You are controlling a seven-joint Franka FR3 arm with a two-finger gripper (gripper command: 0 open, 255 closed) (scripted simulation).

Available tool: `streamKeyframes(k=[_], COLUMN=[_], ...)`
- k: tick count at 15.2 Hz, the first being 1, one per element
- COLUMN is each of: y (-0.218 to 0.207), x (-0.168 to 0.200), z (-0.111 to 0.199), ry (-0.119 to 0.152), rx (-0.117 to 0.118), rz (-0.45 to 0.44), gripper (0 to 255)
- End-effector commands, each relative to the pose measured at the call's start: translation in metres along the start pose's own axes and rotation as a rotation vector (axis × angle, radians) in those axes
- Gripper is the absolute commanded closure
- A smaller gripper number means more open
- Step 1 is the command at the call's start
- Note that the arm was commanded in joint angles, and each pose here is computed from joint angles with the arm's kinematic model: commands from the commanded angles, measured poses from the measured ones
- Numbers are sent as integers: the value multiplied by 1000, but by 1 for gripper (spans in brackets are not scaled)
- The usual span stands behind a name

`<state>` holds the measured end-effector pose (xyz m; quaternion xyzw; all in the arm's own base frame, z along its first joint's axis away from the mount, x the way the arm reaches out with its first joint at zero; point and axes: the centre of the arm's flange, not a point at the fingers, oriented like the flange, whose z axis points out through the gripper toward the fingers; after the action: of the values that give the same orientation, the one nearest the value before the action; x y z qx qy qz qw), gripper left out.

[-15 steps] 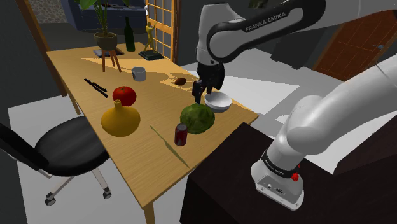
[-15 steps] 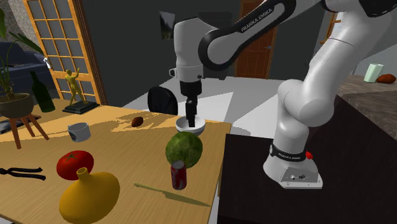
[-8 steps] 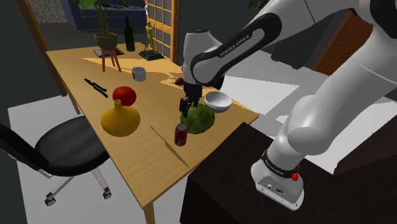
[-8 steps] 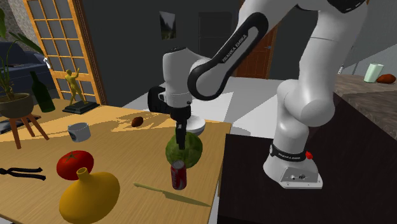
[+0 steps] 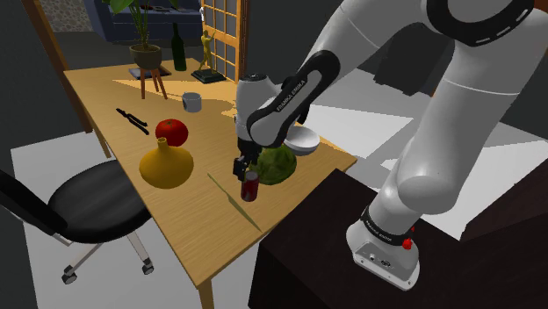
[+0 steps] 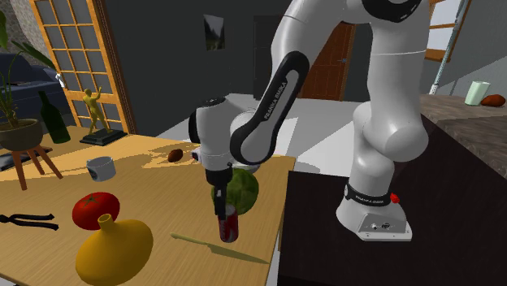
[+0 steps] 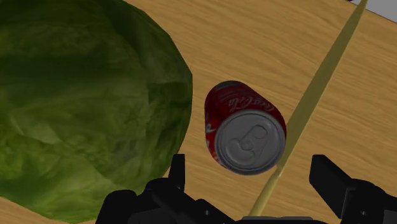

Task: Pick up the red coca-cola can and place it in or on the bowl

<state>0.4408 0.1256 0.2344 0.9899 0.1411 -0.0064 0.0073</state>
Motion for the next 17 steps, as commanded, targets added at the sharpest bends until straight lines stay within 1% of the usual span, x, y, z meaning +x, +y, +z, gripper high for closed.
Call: streamKeyframes(k=[1,6,14,15,17], y=[-2,-2,-2,-5,-4], x=[0,0,0,-2,-3], z=[11,35,35,35,33], ry=[1,1,1,1,2], rx=[0,0,0,0,1], rz=[-3,-3,-3,-3,-3], gripper=[0,0,0,255,255])
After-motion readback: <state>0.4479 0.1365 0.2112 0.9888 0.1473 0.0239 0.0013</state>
